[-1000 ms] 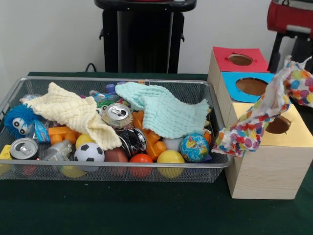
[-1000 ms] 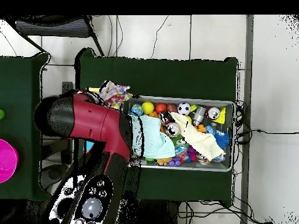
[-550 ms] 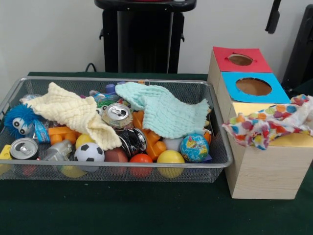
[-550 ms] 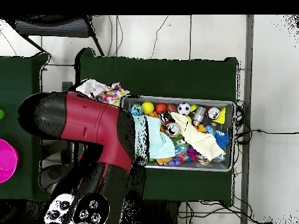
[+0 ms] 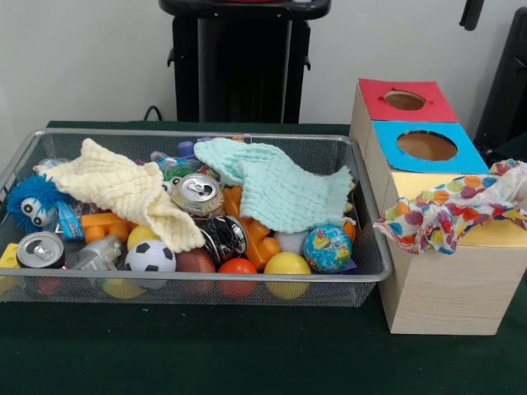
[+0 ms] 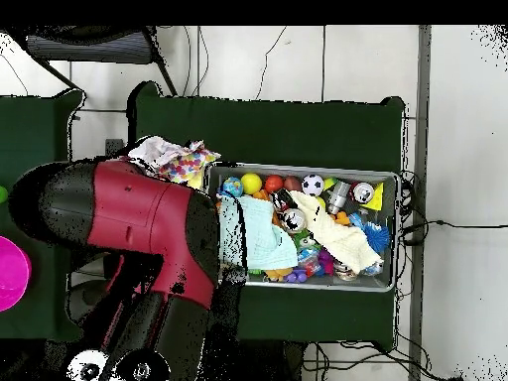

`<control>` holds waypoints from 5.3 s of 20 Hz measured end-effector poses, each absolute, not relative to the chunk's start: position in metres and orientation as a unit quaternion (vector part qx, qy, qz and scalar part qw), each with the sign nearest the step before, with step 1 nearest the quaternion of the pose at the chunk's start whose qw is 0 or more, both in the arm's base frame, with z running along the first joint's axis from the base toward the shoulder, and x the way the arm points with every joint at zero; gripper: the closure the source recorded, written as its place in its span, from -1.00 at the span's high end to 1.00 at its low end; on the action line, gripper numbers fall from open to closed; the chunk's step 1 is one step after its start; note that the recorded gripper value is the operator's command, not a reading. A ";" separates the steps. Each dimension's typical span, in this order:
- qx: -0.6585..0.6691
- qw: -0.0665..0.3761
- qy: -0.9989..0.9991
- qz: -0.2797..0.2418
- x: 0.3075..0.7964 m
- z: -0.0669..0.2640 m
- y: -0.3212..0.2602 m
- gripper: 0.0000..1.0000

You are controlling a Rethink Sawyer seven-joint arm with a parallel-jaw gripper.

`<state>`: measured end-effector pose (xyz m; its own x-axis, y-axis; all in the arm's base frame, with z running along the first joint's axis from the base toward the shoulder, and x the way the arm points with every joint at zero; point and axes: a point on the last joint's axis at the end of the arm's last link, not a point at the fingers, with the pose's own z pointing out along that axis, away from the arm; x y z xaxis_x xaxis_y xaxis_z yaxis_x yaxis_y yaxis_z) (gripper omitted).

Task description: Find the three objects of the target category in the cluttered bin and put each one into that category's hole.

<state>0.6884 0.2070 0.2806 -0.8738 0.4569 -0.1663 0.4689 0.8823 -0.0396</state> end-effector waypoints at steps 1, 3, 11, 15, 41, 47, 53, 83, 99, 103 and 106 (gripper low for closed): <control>0.238 0.078 0.967 -0.039 0.689 0.281 0.209 1.00; 0.237 0.091 0.967 -0.037 0.691 0.281 0.211 1.00; 0.232 0.164 0.958 -0.037 0.711 0.284 0.206 -1.00; 0.231 0.204 0.951 -0.034 0.722 0.286 0.202 -1.00; 0.271 0.259 0.927 0.015 0.752 0.240 0.178 -1.00; 0.275 0.252 0.927 0.030 0.751 0.220 0.184 -1.00; 0.277 0.244 0.929 0.030 0.748 0.204 0.185 -1.00; 0.311 0.203 0.927 0.049 0.727 0.124 0.161 -1.00; 0.304 0.160 0.938 0.053 0.707 0.110 0.180 -1.00; 0.303 0.128 0.943 0.055 0.699 0.107 0.185 -1.00; 0.301 0.117 0.945 0.055 0.695 0.106 0.189 -1.00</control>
<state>0.6950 0.1887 0.1057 -0.7916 0.5817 -0.1869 0.5558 0.8127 0.1750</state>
